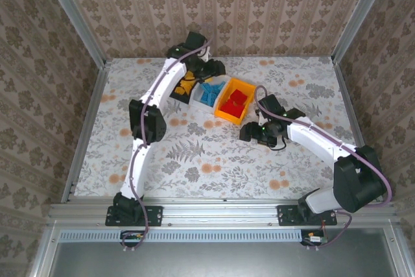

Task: Sort the legos into containers by color

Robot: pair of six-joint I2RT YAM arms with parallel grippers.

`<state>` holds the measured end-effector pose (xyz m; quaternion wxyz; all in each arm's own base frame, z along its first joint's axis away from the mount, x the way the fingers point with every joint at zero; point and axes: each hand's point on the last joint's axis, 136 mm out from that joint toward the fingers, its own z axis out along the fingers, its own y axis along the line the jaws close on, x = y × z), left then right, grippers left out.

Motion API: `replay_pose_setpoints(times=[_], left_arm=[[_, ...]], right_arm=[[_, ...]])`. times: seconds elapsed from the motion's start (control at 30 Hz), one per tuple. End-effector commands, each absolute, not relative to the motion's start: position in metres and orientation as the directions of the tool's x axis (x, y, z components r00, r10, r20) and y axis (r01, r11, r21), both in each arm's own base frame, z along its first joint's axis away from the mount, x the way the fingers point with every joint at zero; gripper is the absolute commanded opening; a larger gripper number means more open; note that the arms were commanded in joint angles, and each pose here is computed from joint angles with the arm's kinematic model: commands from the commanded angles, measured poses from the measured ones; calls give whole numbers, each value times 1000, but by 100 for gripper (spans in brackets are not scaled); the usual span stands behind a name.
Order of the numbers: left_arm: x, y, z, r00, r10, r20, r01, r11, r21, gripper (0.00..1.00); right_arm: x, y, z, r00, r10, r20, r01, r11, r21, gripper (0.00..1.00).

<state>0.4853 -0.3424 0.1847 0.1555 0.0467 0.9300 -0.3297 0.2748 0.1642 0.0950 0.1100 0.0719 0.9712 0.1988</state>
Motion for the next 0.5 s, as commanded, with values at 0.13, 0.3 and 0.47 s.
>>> replay_pose_setpoints(times=[0.13,0.3,0.47], left_arm=[[439,-321,276,-837,75,-542,400,759,-513,98],[421,-287,293,-799,26,-600,390,783,-485,100],[407,-243,307,-765,-61,-641,349,797,-493,100]], right_arm=[[307,171,120,-944,178,-278,36,892,450,75],[332,171,140,-920,184,-346,4,886,463,76],[359,168,169,-881,182,-436,-40,891,452,78]])
